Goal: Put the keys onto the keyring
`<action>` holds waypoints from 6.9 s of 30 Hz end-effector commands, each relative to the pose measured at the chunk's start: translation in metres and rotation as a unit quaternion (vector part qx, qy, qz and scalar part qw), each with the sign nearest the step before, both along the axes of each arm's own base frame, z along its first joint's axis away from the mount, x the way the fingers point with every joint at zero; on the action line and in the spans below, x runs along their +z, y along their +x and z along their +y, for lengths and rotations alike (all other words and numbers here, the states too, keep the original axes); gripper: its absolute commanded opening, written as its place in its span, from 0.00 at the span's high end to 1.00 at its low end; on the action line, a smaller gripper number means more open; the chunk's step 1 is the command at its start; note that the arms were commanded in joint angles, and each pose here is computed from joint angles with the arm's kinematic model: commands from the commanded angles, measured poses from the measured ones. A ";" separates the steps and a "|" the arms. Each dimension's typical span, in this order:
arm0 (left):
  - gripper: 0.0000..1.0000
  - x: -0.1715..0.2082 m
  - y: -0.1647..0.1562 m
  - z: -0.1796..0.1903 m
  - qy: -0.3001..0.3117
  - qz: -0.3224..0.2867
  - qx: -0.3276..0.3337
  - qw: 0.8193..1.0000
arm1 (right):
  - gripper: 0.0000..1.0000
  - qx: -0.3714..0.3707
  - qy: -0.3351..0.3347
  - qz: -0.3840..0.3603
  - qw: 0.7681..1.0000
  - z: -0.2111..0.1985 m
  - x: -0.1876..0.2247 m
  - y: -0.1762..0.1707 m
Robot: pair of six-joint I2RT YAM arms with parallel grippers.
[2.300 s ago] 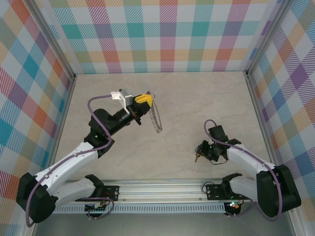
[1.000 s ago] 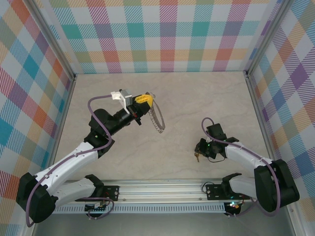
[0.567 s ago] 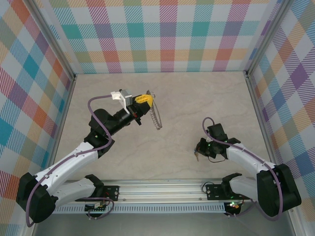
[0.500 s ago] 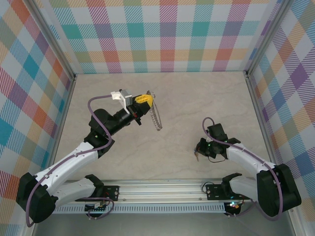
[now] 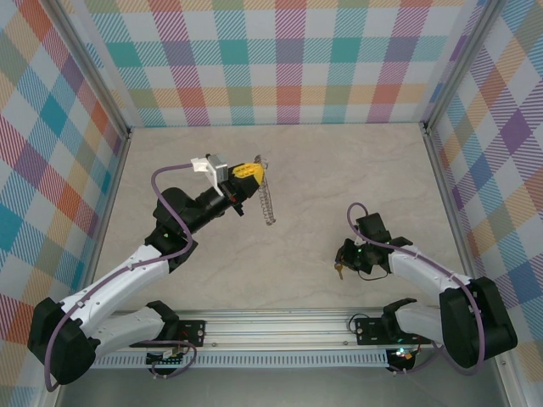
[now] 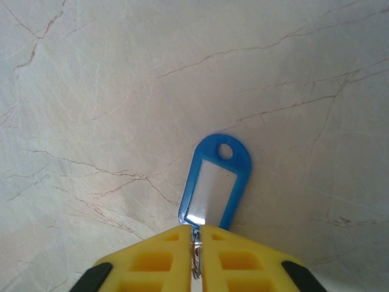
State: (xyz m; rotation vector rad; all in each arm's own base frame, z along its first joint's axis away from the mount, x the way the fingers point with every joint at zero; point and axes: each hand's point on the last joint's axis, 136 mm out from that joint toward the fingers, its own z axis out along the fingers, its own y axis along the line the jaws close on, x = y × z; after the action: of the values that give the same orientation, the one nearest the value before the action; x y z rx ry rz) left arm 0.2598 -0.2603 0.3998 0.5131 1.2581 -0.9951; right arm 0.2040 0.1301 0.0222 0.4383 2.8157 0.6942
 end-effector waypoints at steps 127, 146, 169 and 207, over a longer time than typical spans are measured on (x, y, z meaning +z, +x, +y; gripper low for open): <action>1.00 0.058 -0.050 -0.058 -0.011 0.008 -0.222 0.975 | 1.00 0.217 0.310 -0.610 0.697 0.128 0.416 0.034; 1.00 0.073 -0.061 -0.045 -0.031 -0.016 -0.208 0.977 | 1.00 0.213 0.296 -0.572 0.734 0.127 0.381 0.037; 1.00 0.063 -0.040 -0.043 -0.043 -0.006 -0.156 0.987 | 0.56 0.215 0.298 -0.555 0.747 0.102 0.389 0.019; 1.00 0.068 -0.031 -0.053 -0.074 0.012 -0.177 0.981 | 0.71 0.228 0.425 -0.544 0.687 0.139 0.419 0.024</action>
State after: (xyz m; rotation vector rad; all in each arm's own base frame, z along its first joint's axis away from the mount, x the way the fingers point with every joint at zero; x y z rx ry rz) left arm 0.2418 -0.3181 0.4358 0.6221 1.2516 -1.3662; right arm 0.2358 0.2699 0.4282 -0.4646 1.3770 1.6306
